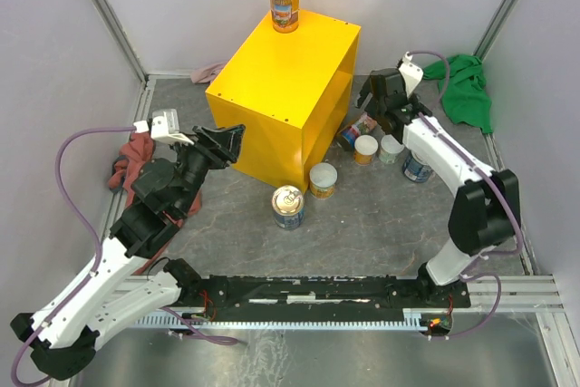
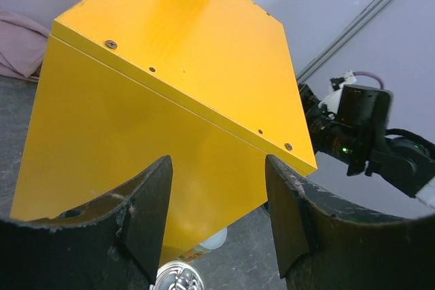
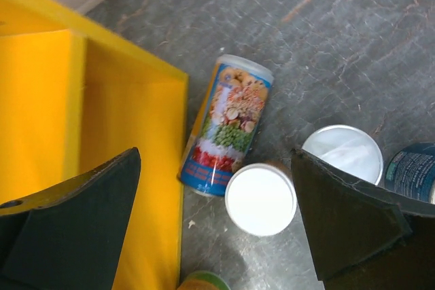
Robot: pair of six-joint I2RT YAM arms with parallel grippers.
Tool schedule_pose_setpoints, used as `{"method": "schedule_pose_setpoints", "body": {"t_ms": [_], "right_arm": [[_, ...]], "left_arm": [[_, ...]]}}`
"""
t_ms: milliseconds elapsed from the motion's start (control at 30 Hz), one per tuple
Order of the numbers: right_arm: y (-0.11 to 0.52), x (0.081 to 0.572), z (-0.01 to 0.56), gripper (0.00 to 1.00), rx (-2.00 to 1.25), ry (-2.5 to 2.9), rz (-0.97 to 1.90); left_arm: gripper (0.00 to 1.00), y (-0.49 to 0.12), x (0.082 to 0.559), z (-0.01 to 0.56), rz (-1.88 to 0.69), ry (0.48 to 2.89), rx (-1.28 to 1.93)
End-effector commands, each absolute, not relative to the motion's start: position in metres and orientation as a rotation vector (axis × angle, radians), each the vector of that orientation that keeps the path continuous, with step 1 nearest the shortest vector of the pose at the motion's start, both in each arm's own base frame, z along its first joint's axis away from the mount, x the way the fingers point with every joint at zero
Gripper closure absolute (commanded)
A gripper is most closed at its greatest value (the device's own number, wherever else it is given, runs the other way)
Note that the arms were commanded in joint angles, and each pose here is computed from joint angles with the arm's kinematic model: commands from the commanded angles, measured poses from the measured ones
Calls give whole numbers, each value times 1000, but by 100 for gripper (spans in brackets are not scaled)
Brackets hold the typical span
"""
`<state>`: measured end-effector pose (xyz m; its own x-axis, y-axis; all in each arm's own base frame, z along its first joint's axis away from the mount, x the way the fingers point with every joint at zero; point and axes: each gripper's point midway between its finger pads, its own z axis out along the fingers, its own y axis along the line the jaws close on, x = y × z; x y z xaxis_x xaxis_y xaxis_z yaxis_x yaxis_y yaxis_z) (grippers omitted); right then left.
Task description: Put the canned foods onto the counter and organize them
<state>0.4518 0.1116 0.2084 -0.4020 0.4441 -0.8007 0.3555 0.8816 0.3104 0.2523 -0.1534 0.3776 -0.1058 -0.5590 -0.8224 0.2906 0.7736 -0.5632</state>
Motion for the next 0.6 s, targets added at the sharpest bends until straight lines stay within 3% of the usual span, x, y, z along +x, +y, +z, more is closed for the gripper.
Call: {"method": "schedule_pose_setpoints", "body": {"t_ms": [0,567], "right_arm": [[102,478,208,1,742,1992,126],[96,539,123,1,904,2085,53]], "left_arm": [[36,-158,254,391,-789,1462,-248],[36,-152,257,371,-735,1470,-251]]}}
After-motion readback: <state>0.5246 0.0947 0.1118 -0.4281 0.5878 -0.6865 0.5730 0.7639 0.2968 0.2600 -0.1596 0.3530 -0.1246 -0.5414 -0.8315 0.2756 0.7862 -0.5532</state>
